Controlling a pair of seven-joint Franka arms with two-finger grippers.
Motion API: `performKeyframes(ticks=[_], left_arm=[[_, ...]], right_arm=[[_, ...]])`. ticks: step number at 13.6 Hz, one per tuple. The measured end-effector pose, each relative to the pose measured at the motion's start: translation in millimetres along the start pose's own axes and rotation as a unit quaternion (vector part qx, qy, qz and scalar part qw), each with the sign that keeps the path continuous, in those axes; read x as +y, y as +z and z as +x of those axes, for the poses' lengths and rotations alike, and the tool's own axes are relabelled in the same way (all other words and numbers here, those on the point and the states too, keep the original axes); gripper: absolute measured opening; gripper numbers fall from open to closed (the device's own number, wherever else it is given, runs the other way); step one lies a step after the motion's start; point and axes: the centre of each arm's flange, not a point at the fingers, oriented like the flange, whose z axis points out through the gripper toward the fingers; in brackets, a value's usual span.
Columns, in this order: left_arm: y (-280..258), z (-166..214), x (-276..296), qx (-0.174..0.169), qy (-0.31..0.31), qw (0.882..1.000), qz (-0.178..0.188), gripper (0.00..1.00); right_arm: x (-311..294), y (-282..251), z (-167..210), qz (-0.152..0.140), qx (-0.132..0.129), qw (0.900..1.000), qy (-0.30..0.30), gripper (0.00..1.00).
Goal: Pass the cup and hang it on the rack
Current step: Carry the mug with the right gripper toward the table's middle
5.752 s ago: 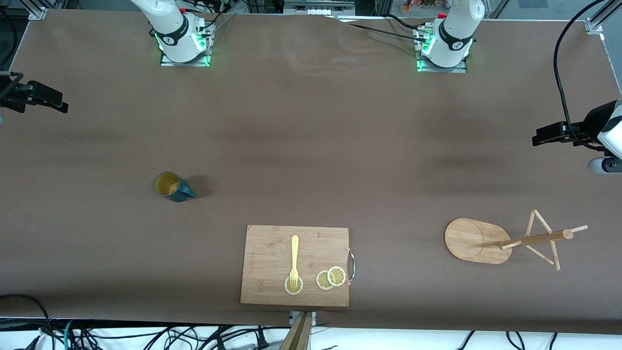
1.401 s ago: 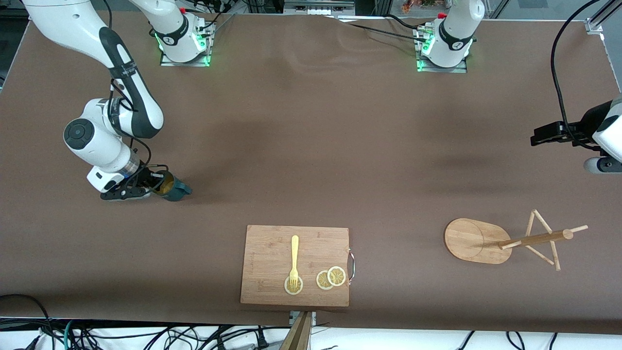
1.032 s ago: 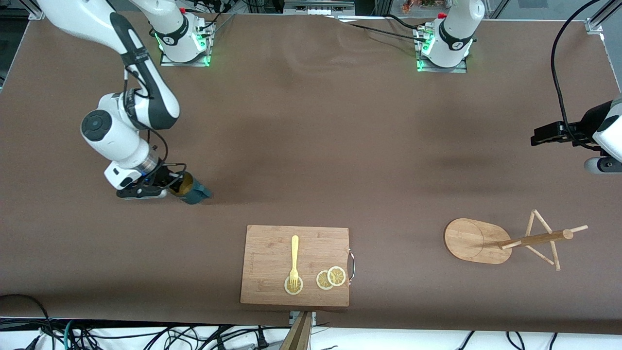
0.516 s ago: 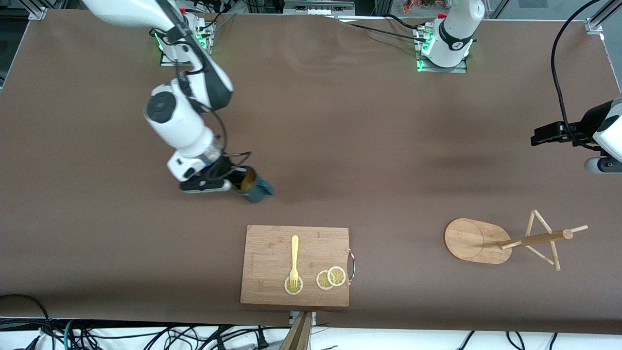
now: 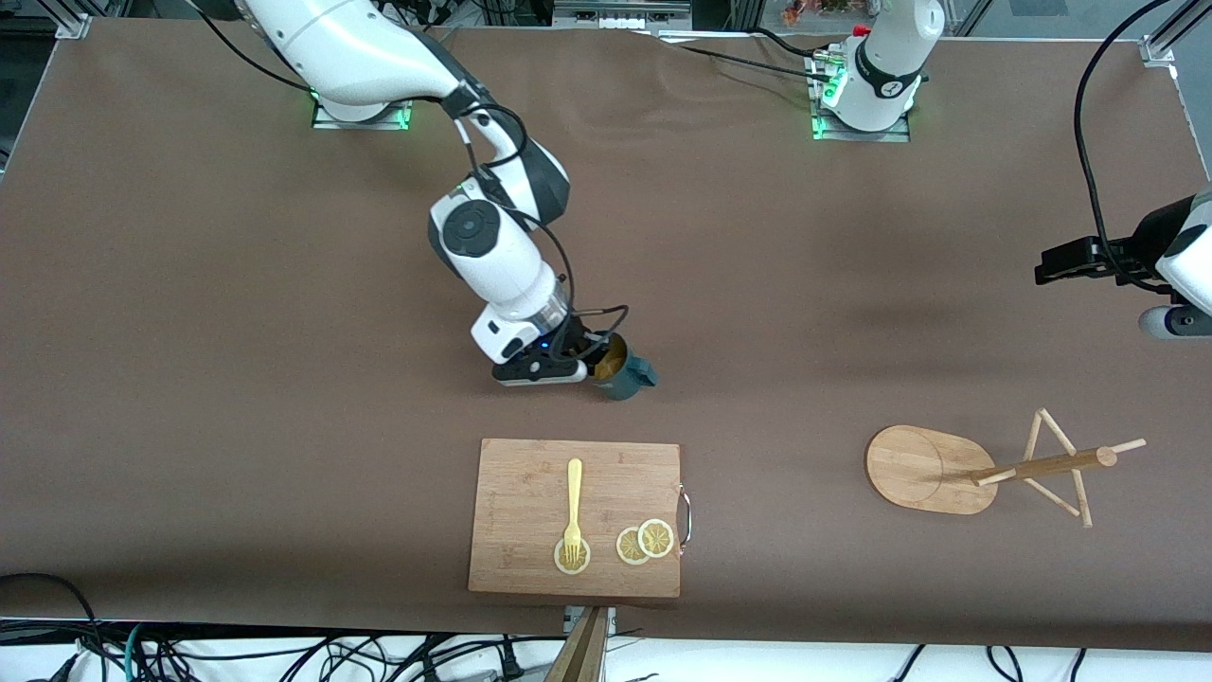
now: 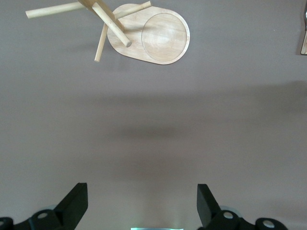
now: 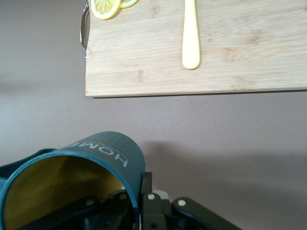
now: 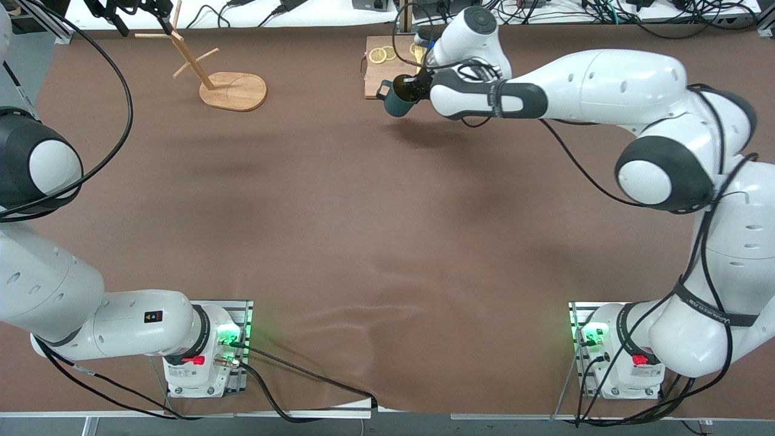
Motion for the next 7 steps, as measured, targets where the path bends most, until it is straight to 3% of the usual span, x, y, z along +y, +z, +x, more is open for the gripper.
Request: performKeyframes(ticks=[2, 7], left_arm=[[-0.1, 0.0, -1.7, 0.000, -0.002, 1.000, 0.000, 1.00], [-0.2, -0.1, -7.3, 0.000, -0.007, 1.000, 0.000, 1.00]], right_arm=[[-17.3, 8.4, -11.6, -0.025, -0.011, 0.999, -0.017, 0.04], [-51.3, 26.2, -33.0, -0.044, -0.007, 0.997, -0.063, 0.04]])
